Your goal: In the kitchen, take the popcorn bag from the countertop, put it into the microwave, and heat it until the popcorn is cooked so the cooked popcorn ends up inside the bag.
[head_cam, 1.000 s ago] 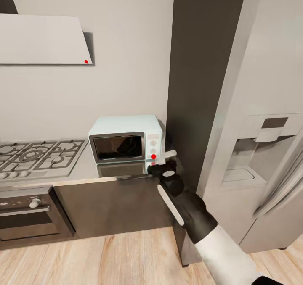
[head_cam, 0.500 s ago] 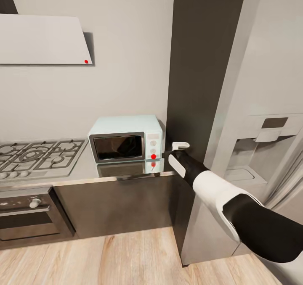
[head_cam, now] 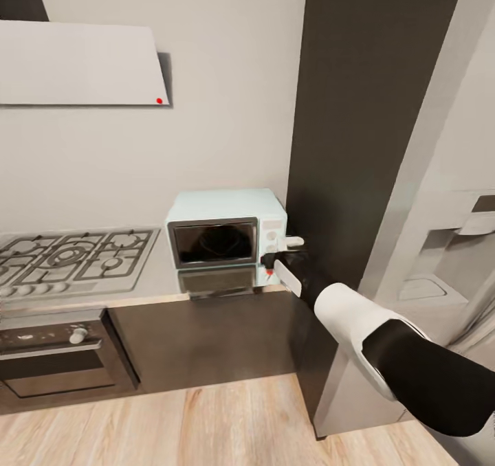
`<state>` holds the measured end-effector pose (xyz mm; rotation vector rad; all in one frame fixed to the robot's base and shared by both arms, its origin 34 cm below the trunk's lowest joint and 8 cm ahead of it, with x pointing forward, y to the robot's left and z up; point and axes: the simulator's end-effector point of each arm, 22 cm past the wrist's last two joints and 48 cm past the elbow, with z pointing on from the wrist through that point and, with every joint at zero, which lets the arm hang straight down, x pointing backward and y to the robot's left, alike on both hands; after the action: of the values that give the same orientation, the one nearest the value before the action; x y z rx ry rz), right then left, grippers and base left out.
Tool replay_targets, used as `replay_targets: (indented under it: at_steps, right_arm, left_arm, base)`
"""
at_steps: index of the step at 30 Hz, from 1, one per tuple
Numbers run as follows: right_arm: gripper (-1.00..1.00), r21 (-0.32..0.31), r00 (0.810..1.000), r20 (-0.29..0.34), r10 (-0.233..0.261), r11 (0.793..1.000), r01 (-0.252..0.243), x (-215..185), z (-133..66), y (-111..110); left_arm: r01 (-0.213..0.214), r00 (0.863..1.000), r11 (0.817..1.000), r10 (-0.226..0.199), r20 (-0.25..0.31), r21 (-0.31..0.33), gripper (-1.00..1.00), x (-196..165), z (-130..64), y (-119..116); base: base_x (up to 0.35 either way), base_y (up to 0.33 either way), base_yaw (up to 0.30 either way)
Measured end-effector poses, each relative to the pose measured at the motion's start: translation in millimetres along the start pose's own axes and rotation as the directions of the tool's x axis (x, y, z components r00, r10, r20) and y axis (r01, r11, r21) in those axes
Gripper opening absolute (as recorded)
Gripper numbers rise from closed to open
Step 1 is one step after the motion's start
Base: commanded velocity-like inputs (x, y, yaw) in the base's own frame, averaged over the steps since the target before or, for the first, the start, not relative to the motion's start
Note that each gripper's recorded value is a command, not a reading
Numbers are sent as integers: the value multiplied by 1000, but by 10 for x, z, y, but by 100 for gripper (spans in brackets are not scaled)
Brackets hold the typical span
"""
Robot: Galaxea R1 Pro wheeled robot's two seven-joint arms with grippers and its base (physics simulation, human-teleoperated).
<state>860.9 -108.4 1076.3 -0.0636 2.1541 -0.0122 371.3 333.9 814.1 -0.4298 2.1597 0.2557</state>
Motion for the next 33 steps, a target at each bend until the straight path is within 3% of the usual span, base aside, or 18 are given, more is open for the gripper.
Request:
replay_targets:
  at_steps: [9,18,22,33]
  right_arm:
    - [-100,-51,997,-15,-71,996,70,209,15,165]
    - [-100,-69,996,-31,-88,994,85,458,37,231]
    - [-100,-123,990,-32,-140,983,135,551,32,380]
    - [-100,-125,990,-39,-137,983,131,834,69,374]
  left_arm:
    - [1,1000,1000,-1,6,4,100,-34,36,-25]
    - [2,1000,1000,-2,10,5,100,-59,55,-33]
    - [1,1000,1000,-1,6,6,100,-41,53,-34]
    - [0,1000,1000,0,2,6,100,-19,49,-32]
  base:
    - [41,11,0]
    - [297,0,0]
    - [38,0,0]
    - [61,0,0]
